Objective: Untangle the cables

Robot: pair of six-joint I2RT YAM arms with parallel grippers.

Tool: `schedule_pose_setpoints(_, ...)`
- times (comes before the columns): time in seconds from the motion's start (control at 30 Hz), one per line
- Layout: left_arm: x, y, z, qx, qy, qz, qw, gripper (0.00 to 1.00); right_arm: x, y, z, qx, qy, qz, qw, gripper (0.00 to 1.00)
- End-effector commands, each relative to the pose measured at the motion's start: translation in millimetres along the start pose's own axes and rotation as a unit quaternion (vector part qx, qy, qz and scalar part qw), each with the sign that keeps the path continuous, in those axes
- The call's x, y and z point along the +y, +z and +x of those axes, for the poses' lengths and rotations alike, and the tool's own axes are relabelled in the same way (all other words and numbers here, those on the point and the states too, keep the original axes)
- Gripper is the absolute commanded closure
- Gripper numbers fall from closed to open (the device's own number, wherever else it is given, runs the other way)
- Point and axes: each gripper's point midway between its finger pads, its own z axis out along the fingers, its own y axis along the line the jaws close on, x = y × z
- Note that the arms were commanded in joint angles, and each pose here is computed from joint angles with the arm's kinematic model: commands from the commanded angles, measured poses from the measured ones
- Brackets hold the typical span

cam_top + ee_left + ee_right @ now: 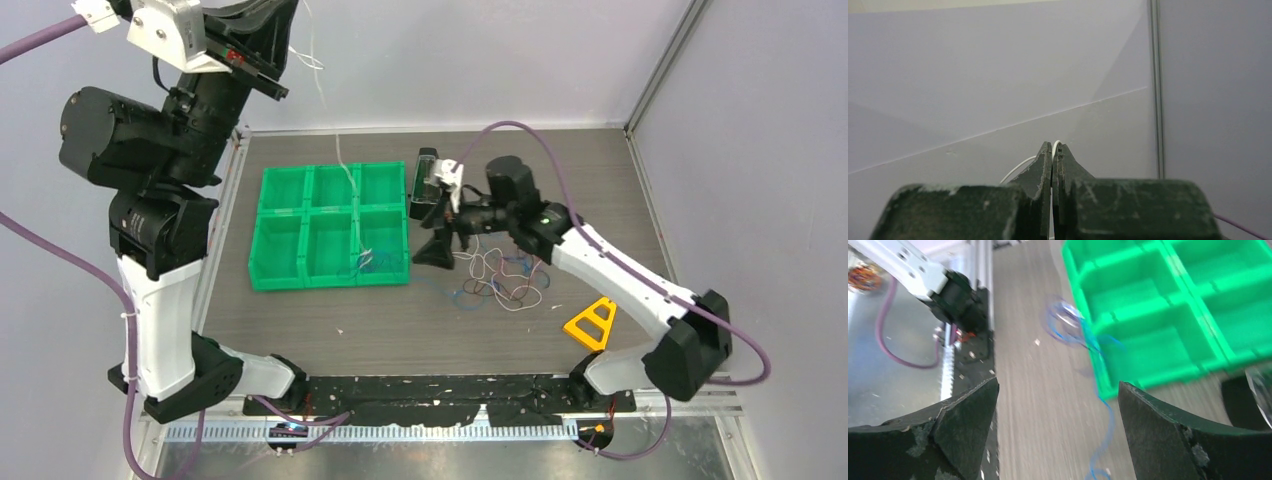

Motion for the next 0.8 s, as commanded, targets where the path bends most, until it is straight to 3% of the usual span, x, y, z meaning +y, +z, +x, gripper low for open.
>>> schedule_pose_setpoints(0.0,-0.4,-9.7,-33.8,-0.042,-0.014,0.007,0.999,1.00,28.6,44.5,-82.4,-0.114,-0.020,-0.050,0.992,0.05)
schedule_pose_setpoints(0.1,-1.2,-6.6,-30.4,-0.040,-0.019,0.007,0.999,1.00,41.3,73.4,-107.6,-0.154,-0.024,-0.045,0.987,0.05)
schedule_pose_setpoints(0.23,-1.4,-4.1,-33.4,-0.045,-0.022,0.008,0.999,1.00,-6.2,107.3,-98.3,-0.161,-0.001,0.061,0.985,0.01)
schedule_pose_setpoints(0.3,-1.5,-3.1,-34.7,-0.047,-0.021,0.009,0.999,1.00,-28.1,107.7,-90.2,-0.157,-0.001,0.102,0.982,0.07)
schedule_pose_setpoints(0.43,-2.5,-2.5,-33.4,-0.046,-0.020,0.012,0.999,1.00,-19.1,84.6,-91.9,-0.159,-0.019,0.075,0.984,0.20)
schedule_pose_setpoints(0.63,-5.4,0.0,-28.2,-0.041,-0.019,0.019,0.999,1.00,50.0,17.9,-86.9,-0.140,-0.059,-0.023,0.988,0.22)
schedule_pose_setpoints(0.73,-7.6,0.6,-25.2,-0.039,-0.022,0.024,0.999,1.00,52.8,3.7,-79.0,-0.154,-0.074,-0.003,0.985,0.14)
schedule_pose_setpoints(0.77,-9.2,0.1,-26.1,-0.041,-0.024,0.027,0.998,1.00,47.7,5.3,-79.3,-0.159,-0.070,0.009,0.985,0.05)
